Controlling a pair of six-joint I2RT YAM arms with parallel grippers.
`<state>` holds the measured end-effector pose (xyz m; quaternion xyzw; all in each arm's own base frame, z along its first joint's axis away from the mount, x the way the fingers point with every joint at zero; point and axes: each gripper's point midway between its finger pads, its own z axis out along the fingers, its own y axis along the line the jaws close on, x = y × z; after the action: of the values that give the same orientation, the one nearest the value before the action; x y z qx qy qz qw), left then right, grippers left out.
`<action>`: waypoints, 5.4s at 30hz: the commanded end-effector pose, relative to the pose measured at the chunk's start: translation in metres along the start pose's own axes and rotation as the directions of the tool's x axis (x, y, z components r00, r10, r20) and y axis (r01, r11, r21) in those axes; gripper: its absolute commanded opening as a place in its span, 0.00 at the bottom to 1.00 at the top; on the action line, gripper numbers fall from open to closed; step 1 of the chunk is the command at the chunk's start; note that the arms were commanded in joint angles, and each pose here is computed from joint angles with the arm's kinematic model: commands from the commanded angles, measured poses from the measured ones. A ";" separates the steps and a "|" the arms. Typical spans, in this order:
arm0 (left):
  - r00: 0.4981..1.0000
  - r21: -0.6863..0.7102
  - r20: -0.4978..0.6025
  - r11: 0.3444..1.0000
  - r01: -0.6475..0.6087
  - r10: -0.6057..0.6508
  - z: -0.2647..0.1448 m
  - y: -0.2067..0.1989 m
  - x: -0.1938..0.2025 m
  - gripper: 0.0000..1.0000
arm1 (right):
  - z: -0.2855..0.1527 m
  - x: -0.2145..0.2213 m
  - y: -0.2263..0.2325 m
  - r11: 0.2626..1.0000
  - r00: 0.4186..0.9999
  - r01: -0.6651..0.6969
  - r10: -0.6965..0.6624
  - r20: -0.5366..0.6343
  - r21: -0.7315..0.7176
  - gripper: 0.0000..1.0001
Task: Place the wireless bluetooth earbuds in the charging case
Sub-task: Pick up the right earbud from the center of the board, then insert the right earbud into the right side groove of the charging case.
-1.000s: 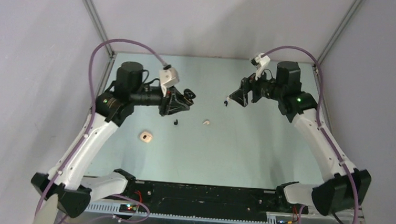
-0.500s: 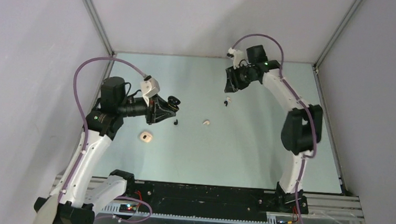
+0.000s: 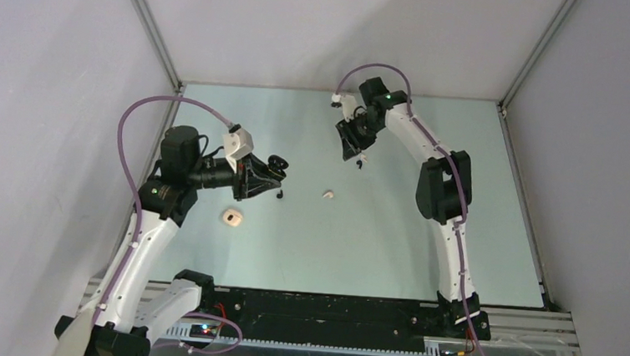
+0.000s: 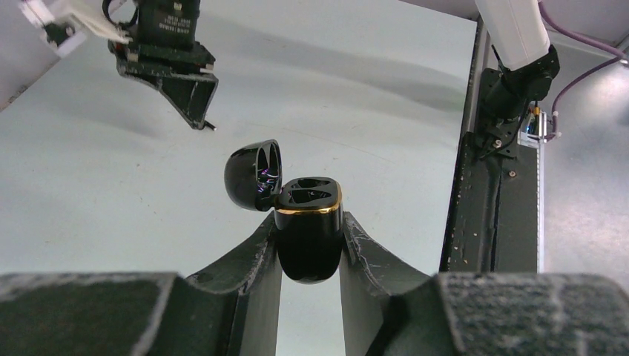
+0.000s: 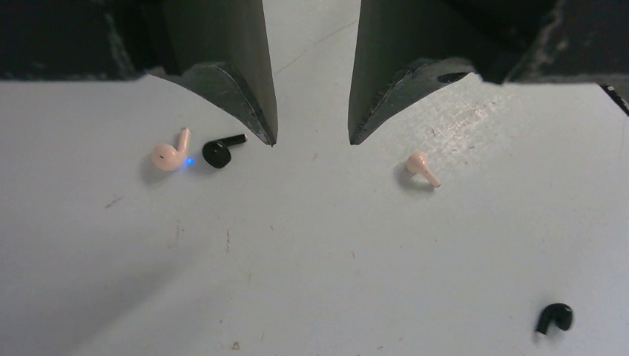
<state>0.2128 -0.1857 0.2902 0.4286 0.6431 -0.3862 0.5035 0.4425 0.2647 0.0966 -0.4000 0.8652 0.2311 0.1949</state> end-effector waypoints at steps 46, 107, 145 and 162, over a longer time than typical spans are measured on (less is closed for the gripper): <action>0.998 0.009 0.052 0.999 -0.038 0.037 0.001 0.000 -0.008 0.00 | 0.026 0.015 -0.045 0.912 0.911 -0.409 0.410 0.048 -0.020 0.46; 0.981 -0.016 0.050 0.982 0.190 -0.189 0.040 0.029 0.008 0.00 | -0.186 -0.060 0.072 0.953 0.876 0.071 -0.202 0.438 0.296 0.10; 0.992 0.362 0.047 0.928 0.094 -0.119 0.041 -0.038 0.021 0.00 | -0.210 -0.050 0.288 0.650 0.617 0.546 -0.739 0.271 0.529 0.11; 0.988 0.369 0.079 0.924 0.094 -0.132 0.042 -0.038 0.012 0.00 | -0.193 -0.048 0.299 0.562 0.595 0.539 -0.781 0.189 0.627 0.10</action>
<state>0.1898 -0.2335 0.2615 0.4513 0.5727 -0.5440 0.4153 0.2001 0.3567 0.3419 -0.5942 0.6021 0.0070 0.5333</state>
